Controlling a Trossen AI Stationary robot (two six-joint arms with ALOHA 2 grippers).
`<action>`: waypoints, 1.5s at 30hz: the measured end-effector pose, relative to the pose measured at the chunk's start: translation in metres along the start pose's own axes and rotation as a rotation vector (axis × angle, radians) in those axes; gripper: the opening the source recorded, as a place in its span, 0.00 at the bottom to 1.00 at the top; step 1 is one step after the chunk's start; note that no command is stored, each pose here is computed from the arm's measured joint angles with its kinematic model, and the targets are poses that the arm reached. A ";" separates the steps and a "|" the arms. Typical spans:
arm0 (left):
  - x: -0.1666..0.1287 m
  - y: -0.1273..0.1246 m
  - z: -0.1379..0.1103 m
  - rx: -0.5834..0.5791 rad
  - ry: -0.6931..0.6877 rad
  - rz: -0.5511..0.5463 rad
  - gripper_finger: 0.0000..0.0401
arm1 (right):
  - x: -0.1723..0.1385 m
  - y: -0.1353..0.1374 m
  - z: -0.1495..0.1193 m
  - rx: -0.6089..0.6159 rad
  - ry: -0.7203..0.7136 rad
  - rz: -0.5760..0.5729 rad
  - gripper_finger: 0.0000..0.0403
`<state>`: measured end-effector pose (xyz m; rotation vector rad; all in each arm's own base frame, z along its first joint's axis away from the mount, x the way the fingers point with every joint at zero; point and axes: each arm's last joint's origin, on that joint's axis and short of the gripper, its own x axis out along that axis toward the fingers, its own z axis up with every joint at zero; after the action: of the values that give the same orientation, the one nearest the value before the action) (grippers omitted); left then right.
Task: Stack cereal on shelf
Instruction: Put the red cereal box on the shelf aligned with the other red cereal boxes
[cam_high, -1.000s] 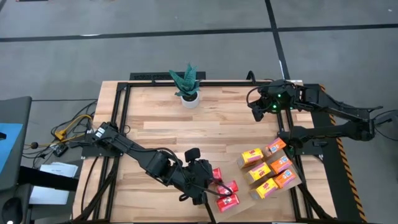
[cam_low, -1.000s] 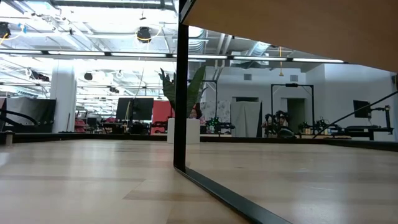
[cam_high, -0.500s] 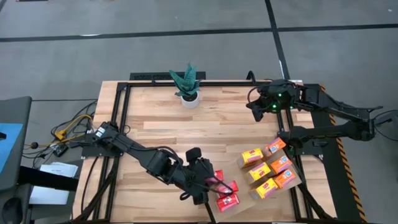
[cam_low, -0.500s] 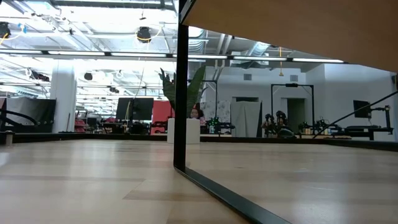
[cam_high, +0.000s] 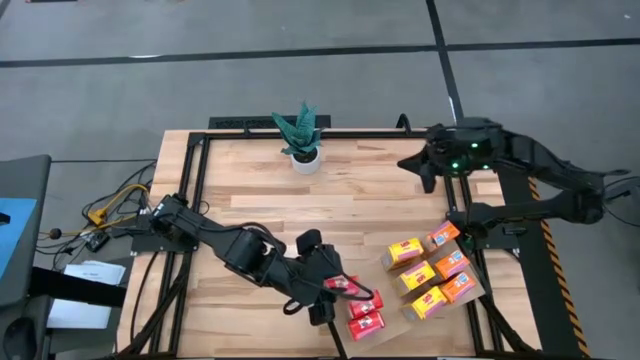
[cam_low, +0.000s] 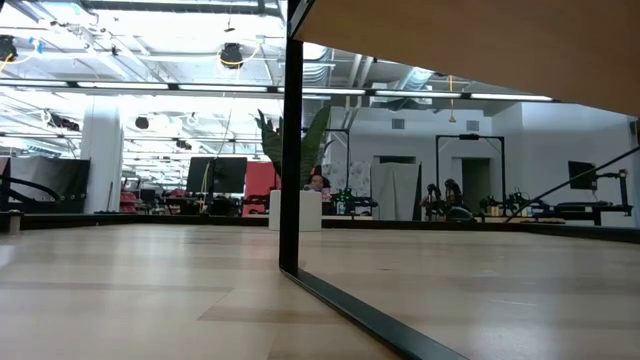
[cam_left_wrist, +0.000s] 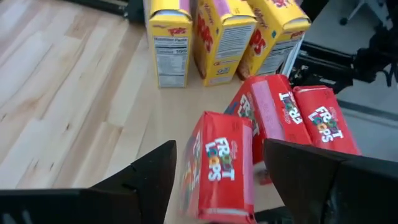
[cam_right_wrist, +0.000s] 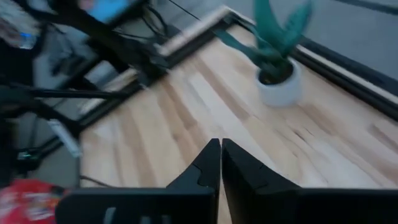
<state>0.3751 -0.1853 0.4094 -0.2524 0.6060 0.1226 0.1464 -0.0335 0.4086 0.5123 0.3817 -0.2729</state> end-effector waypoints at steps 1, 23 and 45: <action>-0.004 0.000 0.001 -0.013 0.007 0.001 0.57 | -0.003 0.005 0.001 -0.002 -0.003 0.024 0.05; -0.019 -0.055 -0.082 -0.050 -0.088 0.382 0.02 | 0.004 0.104 -0.080 -0.130 0.211 0.053 0.01; -0.002 -0.072 -0.091 -0.029 -0.137 0.345 0.00 | 0.032 0.186 -0.107 -0.383 0.387 -0.104 0.03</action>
<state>0.3374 -0.2795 0.3530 -0.1637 0.5069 0.4778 0.2088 0.1738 0.3878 0.1643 0.8209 -0.1932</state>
